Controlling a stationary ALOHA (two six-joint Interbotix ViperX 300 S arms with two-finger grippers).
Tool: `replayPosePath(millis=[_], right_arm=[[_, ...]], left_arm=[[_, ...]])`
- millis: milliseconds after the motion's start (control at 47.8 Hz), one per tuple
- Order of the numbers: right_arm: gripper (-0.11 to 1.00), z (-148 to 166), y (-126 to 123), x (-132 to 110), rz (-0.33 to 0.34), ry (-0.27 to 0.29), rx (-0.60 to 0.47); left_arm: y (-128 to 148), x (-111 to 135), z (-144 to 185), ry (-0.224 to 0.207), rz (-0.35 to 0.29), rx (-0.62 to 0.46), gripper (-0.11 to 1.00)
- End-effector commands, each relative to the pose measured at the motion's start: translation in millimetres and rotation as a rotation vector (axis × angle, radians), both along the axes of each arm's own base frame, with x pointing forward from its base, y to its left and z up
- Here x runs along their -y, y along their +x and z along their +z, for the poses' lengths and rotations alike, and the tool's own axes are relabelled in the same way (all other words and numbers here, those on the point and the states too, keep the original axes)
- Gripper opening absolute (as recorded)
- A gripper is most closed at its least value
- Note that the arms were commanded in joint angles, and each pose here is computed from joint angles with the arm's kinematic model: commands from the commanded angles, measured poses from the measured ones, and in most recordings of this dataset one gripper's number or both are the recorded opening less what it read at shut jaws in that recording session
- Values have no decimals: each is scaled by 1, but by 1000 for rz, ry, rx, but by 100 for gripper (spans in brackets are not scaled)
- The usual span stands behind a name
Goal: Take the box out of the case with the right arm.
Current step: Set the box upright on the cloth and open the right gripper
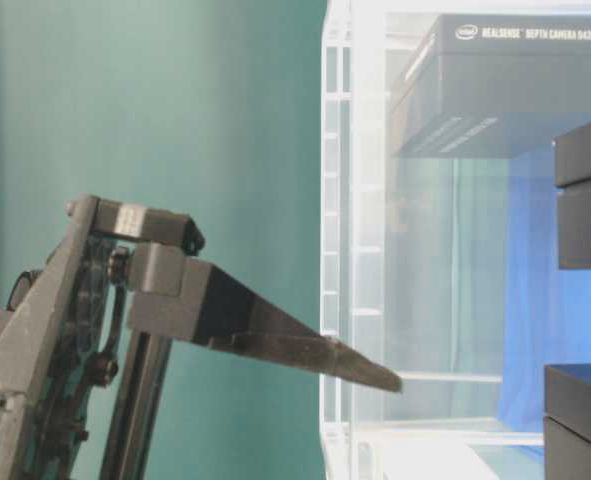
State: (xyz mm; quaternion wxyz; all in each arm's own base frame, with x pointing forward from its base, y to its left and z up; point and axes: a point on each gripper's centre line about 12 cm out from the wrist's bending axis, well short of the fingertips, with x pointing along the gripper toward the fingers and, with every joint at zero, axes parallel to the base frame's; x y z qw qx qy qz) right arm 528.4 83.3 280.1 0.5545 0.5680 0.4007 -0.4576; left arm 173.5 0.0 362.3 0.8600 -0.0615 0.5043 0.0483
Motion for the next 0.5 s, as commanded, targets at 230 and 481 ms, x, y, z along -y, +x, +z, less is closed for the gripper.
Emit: replayPosePath(millis=[230,481], right_arm=[[89,36,-27,2,43,4,-26],[90,41,-69,4,49,-1,-65]], left_arm=[[0,-1,3,3,6,8,2],[-1,-1,4,2,7,11,2]])
